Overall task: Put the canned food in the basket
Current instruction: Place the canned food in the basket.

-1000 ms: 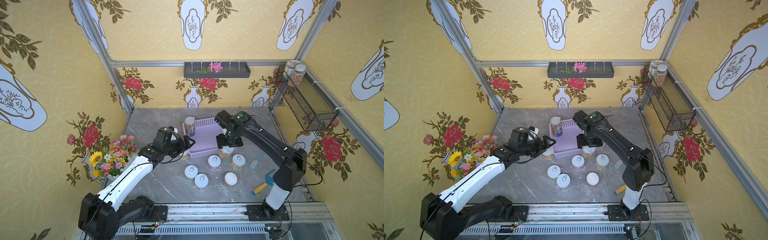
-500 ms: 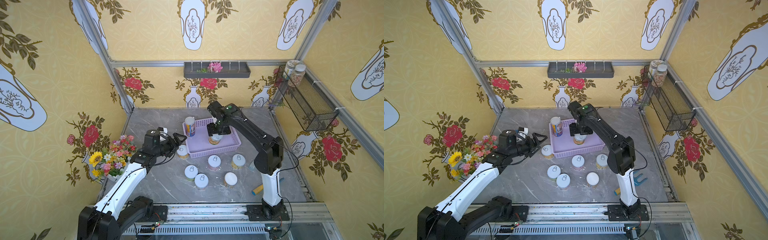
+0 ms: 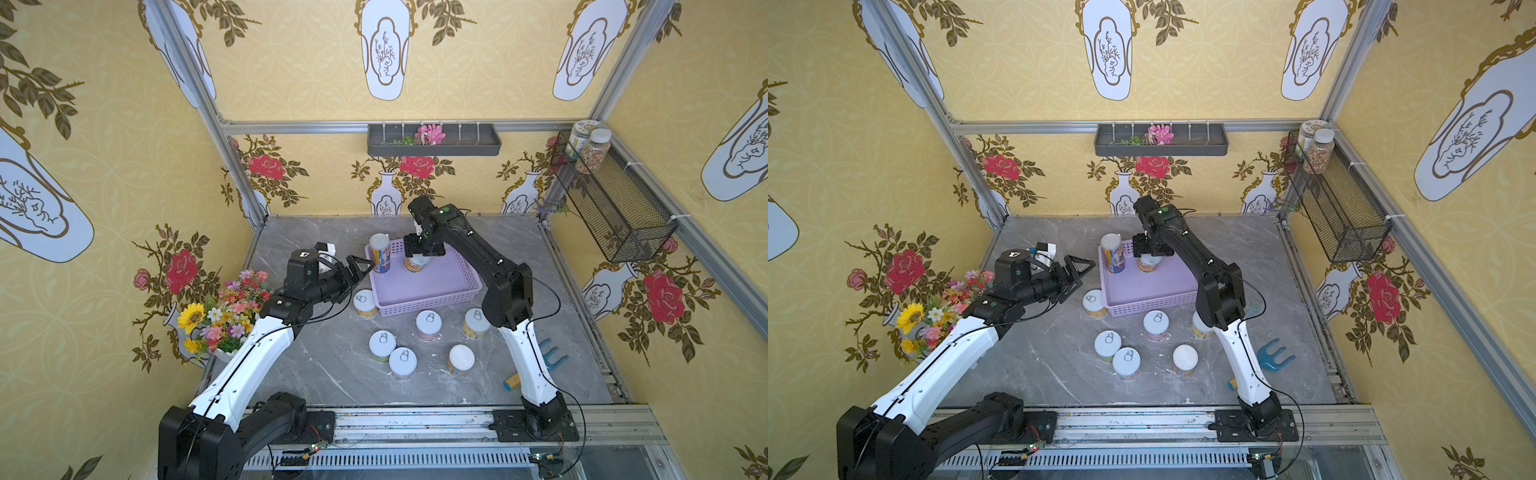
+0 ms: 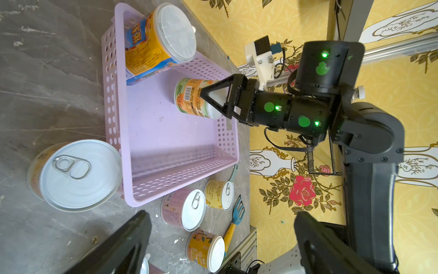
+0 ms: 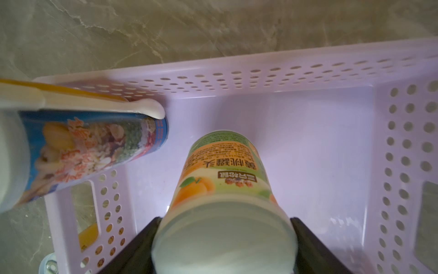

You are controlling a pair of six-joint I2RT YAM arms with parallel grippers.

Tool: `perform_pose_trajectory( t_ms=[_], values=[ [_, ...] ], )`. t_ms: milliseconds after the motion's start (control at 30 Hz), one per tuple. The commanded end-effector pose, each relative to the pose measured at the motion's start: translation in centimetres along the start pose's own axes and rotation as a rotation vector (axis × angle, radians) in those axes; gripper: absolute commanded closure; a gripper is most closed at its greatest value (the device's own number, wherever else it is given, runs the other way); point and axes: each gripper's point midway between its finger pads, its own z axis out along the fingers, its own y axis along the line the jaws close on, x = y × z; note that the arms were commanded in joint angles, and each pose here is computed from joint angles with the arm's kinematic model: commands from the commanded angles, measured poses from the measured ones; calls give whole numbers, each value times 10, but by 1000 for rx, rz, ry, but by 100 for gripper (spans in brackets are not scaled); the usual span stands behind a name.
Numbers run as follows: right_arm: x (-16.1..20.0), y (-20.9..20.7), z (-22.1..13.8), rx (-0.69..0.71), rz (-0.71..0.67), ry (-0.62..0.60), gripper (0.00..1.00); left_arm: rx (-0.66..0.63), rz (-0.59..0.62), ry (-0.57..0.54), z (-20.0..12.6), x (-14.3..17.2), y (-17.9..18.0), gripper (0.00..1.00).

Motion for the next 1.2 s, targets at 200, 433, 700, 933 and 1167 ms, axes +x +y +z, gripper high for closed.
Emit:
perform_pose_trajectory(
  t_ms=[200,433,700,933,1167],
  values=[
    [-36,19,13,-60,-51,-135,22,-20,23,31,3,4,5,0],
    [-41,22,25,-65,-61,-154,21,-25,15,47,4,7,7,0],
    [-37,23,41,-61,-76,-138,18,-40,4,51,2,10,12,0],
    [-37,24,50,-72,-68,-135,7,-60,-1,56,2,12,17,0],
    [-44,26,44,-97,-62,-157,3,-78,-4,57,3,12,21,0]
  ],
)
